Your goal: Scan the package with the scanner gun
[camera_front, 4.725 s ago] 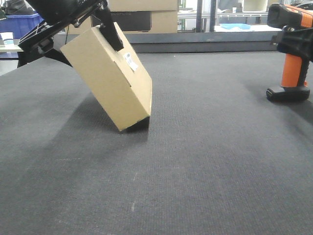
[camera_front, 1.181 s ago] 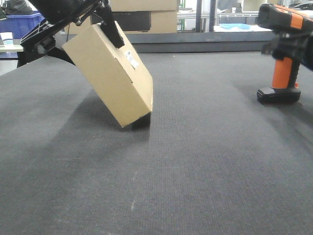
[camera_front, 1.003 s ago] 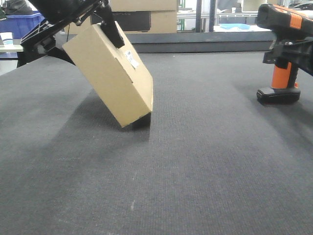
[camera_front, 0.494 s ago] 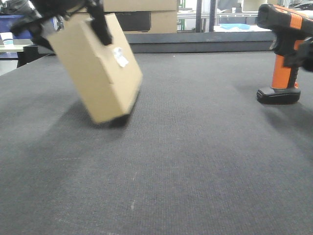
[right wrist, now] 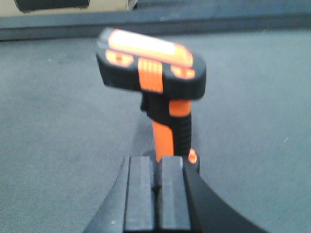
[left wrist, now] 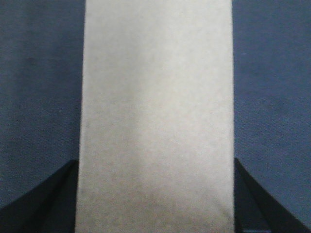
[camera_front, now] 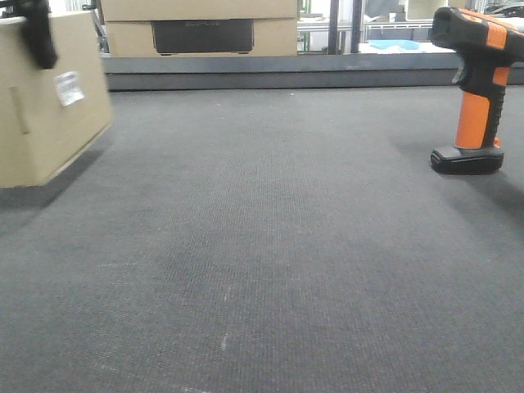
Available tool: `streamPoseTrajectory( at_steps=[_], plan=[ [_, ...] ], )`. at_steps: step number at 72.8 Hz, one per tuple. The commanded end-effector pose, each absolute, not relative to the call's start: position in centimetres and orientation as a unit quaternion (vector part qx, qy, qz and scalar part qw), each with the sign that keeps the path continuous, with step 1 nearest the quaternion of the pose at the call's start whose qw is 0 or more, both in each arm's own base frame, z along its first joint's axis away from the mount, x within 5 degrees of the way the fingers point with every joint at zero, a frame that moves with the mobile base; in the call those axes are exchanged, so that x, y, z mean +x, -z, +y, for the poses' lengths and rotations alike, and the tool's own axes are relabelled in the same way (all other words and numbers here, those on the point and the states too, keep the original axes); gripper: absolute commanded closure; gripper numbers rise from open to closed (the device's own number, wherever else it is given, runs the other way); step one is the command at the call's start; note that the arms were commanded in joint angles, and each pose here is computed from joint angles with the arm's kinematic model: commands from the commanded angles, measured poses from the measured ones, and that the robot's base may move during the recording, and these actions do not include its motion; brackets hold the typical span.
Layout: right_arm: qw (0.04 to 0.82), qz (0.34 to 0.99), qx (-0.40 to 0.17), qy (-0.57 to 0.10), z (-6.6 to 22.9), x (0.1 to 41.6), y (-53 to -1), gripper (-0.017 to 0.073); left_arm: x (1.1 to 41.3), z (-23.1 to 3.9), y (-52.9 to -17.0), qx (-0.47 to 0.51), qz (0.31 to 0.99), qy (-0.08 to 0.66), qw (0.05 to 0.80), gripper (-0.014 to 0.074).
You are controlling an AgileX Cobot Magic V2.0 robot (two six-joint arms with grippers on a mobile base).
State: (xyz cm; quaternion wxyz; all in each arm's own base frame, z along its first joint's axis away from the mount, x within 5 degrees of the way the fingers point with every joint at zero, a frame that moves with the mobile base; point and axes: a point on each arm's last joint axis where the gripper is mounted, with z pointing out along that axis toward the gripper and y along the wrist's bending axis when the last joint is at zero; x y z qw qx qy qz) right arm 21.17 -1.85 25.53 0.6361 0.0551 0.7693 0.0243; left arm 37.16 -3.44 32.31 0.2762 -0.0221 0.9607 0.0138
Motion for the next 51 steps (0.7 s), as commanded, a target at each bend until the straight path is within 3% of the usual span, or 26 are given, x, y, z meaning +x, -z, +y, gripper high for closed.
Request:
streamPoseTrajectory(
  at_steps=[1, 37, 44, 51],
  plan=[
    [0.645, 0.763, 0.043, -0.016, -1.8, 20.4, -26.2, 0.0727, 36.9, -3.2, -32.8, -0.014, 0.958, -0.017, 0.285, 0.0704],
    [0.65, 0.759, 0.043, -0.014, -1.7, 20.0, -26.6, 0.0727, 36.3, -3.0, -29.3, -0.001, 0.966, -0.034, 0.258, 0.0692],
    [0.65, 0.759, 0.043, -0.014, -1.7, 20.0, -26.6, 0.0727, 36.4, -3.0, -29.3, -0.001, 0.965, -0.034, 0.259, 0.0582],
    [0.65, 0.759, 0.043, -0.014, -1.7, 20.0, -26.6, 0.0727, 36.4, -3.0, -29.3, -0.001, 0.965, -0.034, 0.259, 0.0372]
  ],
)
